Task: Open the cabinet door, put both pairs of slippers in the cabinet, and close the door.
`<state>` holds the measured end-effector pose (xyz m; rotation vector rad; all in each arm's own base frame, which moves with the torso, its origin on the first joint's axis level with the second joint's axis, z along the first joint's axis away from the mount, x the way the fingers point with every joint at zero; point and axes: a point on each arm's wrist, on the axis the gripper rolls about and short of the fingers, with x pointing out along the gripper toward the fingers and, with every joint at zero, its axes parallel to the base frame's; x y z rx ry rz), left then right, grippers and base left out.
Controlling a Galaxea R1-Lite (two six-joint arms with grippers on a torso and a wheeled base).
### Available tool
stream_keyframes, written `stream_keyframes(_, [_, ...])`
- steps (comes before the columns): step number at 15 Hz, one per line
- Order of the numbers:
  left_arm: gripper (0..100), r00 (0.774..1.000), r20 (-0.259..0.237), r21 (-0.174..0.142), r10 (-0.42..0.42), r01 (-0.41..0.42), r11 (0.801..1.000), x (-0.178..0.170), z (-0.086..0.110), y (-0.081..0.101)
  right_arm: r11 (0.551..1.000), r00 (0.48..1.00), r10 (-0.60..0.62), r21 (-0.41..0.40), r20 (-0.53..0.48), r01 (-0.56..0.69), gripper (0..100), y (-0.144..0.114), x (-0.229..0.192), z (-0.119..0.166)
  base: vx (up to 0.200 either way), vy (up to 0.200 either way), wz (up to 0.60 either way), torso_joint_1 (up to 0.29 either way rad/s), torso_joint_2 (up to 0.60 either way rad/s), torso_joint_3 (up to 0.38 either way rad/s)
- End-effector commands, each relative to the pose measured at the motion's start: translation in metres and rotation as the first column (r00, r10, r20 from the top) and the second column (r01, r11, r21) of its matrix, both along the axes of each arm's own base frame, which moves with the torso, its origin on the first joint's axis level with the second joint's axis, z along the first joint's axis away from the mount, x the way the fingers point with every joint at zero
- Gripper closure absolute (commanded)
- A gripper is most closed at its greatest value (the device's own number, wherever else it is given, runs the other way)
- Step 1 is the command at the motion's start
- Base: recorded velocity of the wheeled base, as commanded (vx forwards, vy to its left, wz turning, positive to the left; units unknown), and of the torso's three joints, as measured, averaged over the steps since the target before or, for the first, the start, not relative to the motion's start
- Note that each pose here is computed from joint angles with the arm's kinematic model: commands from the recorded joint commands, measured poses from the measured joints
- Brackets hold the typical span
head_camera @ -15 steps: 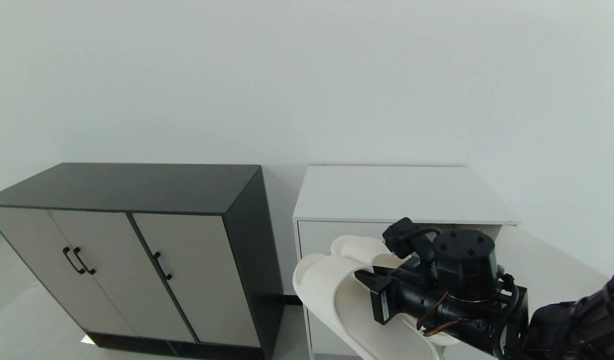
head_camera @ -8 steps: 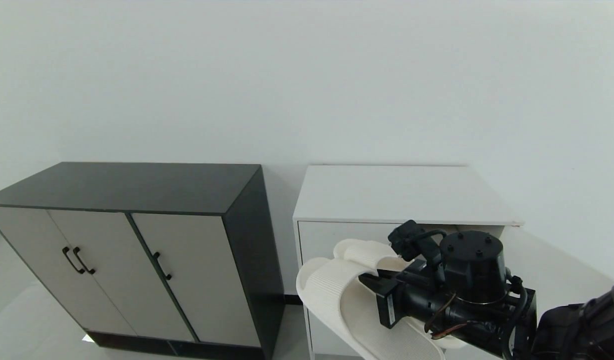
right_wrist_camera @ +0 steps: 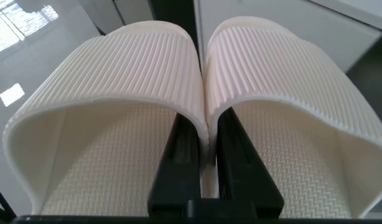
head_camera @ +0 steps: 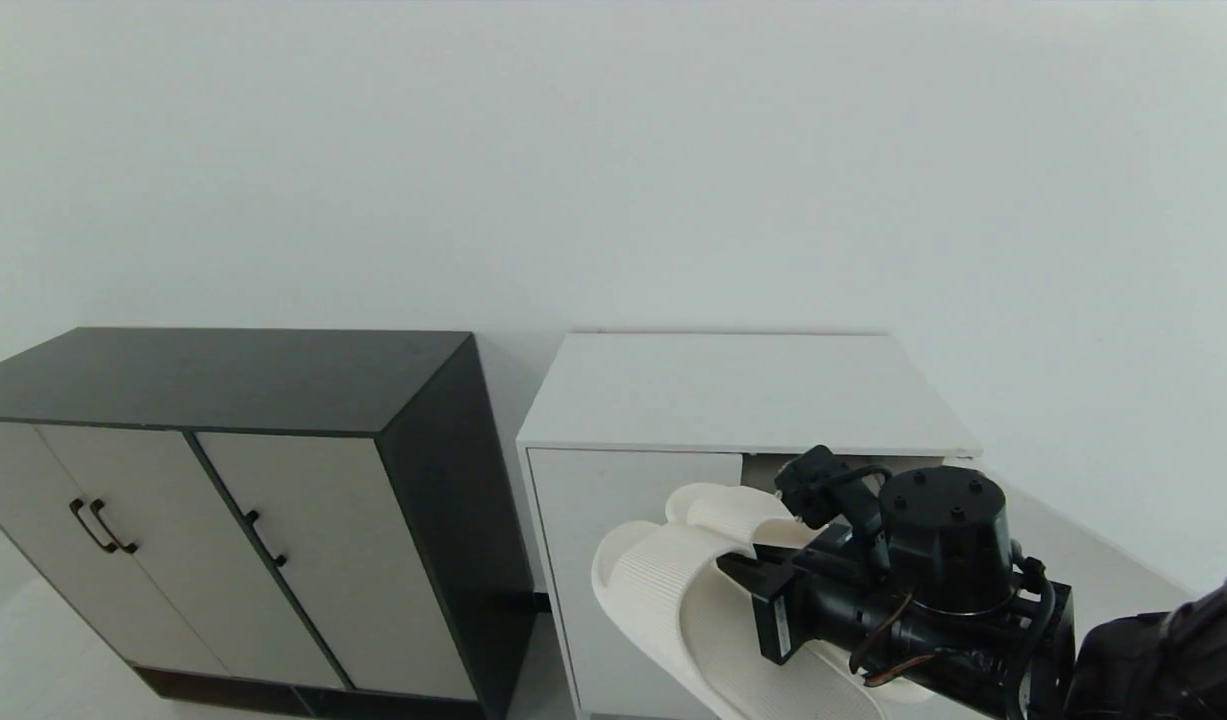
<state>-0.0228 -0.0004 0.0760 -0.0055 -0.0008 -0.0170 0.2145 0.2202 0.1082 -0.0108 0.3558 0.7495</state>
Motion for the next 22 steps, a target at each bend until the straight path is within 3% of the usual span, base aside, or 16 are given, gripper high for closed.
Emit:
stream_keyframes(1, [100,1.000,-0.001,-0.001,0.000,0.000,1.000,0.000,0.000,0.000,1.000,1.000,0.000,-0.002,-0.002,0.000,100,0.000,0.000,-0.001,0.000,-0.200,0.00,0.007,0.00,0.002])
stream_keyframes(8, [100,1.000,-0.001,0.001,-0.001,0.001,1.000,0.000,0.000,0.000,0.999,1.000,0.005,-0.041,0.002,-0.005,100,-0.004,-0.002,-0.006,0.000,-0.200,0.00,0.004,0.00,0.004])
stream_keyframes(22, [100,1.000,0.001,0.004,-0.001,0.001,1.000,0.000,0.000,0.000,0.998,1.000,-0.014,-0.058,-0.002,0.014,100,-0.010,0.004,-0.013,0.000,0.000,0.00,-0.028,0.06,0.037])
